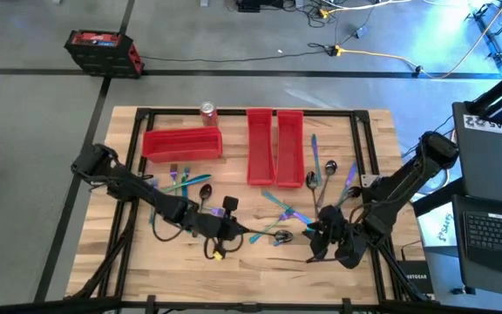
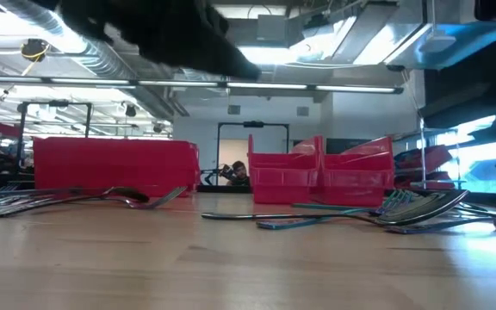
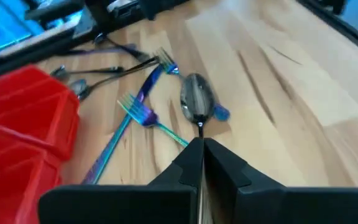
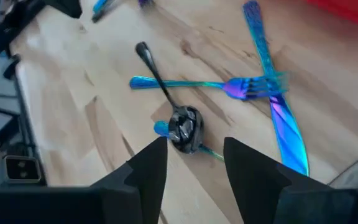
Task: Sort silverware
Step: Put the black spoon into the middle red bin
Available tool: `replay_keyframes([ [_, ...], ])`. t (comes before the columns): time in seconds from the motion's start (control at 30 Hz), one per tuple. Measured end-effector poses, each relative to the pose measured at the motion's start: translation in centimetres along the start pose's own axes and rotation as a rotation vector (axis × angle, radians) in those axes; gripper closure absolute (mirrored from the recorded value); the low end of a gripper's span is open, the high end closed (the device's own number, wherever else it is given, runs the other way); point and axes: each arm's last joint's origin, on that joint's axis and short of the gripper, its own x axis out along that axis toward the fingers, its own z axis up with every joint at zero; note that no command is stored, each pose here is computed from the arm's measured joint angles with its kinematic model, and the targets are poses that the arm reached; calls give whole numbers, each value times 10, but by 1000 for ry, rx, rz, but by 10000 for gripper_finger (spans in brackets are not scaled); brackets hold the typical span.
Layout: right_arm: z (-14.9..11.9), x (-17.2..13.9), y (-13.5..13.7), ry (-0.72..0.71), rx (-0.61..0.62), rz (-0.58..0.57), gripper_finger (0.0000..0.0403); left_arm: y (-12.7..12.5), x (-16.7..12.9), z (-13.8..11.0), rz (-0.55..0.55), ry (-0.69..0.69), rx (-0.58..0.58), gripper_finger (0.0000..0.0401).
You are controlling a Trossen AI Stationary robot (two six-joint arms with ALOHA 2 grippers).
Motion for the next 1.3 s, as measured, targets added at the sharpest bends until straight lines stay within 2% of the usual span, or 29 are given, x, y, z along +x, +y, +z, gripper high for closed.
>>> replay_keyframes([
  [0.07, -6, 7, 3, 3, 46, 1, 266, -5, 7, -7, -4, 19, -32, 401],
  [0.2, -19, 24, 8, 35, 111, 10, 266, -12, 14, -16, -22, 56, -7, 401],
  [0.3, -26, 36, 7, 33, 268, -21, 267, -12, 16, -21, -26, 85, 48, 401],
  [0.37, -30, 43, 6, 49, 343, -47, 267, -12, 16, -20, -20, 79, 43, 401],
  [0.53, -32, 47, 6, 13, 376, -45, 267, -8, 17, -18, 33, 64, -11, 401],
  [0.67, -31, 47, 5, 3, 474, -54, 267, -6, 18, -19, 49, 73, -4, 401],
  [0.83, -25, 52, 6, 3, 499, -55, 267, 0, 20, -20, 66, 77, -39, 401],
  [1.1, -19, 58, 5, 25, 497, -78, 267, -1, 20, -20, 54, 76, -29, 401],
  [1.3, -26, 67, 3, 41, 533, -105, 267, -1, 19, -20, 53, 75, -28, 401],
])
